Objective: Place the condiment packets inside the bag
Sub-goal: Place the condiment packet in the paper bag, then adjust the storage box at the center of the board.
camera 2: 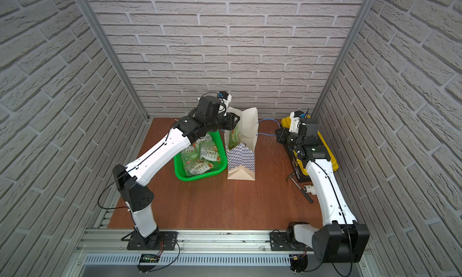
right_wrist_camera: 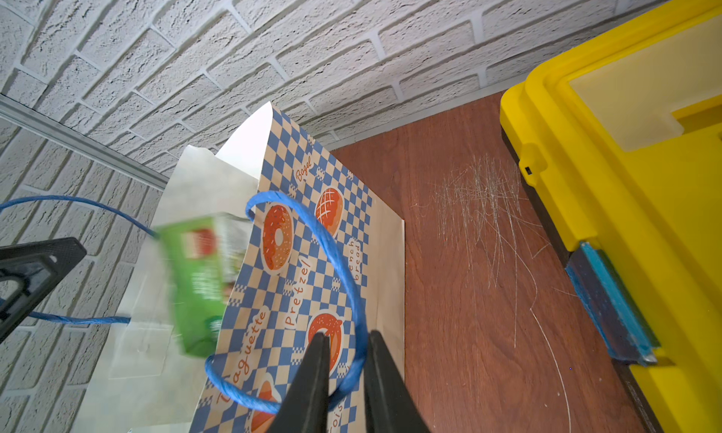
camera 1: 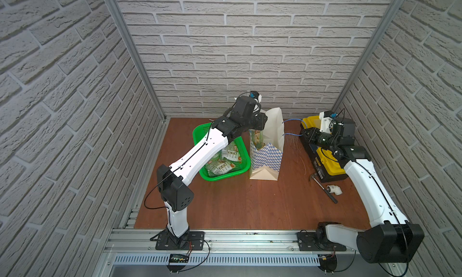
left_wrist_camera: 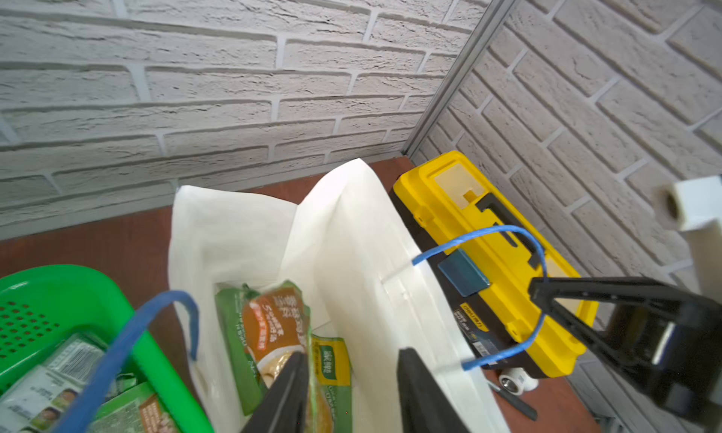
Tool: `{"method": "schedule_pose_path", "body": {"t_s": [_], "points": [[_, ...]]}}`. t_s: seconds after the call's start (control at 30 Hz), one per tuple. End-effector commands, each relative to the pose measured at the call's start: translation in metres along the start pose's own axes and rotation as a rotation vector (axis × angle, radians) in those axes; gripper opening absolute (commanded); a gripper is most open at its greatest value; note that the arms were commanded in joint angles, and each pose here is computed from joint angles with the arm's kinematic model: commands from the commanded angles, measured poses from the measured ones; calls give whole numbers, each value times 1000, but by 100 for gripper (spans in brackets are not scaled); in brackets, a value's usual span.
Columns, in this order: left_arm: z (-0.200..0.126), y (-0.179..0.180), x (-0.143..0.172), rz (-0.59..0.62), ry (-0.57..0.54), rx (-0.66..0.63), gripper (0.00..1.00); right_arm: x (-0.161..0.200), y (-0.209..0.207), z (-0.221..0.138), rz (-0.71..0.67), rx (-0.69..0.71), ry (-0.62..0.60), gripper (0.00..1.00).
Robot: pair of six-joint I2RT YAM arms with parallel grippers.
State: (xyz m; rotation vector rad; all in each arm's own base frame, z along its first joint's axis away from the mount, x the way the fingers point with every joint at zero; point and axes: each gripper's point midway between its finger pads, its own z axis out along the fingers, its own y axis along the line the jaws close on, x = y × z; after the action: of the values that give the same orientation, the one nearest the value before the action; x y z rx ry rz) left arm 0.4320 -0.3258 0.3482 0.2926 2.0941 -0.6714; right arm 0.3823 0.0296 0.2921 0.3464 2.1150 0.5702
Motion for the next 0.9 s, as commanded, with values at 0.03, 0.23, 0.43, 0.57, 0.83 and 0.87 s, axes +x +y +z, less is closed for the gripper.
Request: {"method": "schedule_pose_path", "body": {"t_s": [0.03,0.23,0.43,0.57,0.83,0.87], "points": [[-37,-28,-20,5,-69,78,61,-7,6,-4,-5,-34,-37,21],[-76,-36,-19,19,-124,106,67,-6,6,-3,-3,-34,-35,21],[-114,-16,3,17,-179,56,68,-5,7,-3,0,-45,-34,21],[-134,13,28,3,-194,-32,69,-5,8,-4,4,-53,-35,21],[-145,84,98,-103,-120,-201,70,3,8,1,25,-70,-11,21],[-144,94,109,-117,-100,-229,70,4,8,2,26,-70,-5,21]]}}
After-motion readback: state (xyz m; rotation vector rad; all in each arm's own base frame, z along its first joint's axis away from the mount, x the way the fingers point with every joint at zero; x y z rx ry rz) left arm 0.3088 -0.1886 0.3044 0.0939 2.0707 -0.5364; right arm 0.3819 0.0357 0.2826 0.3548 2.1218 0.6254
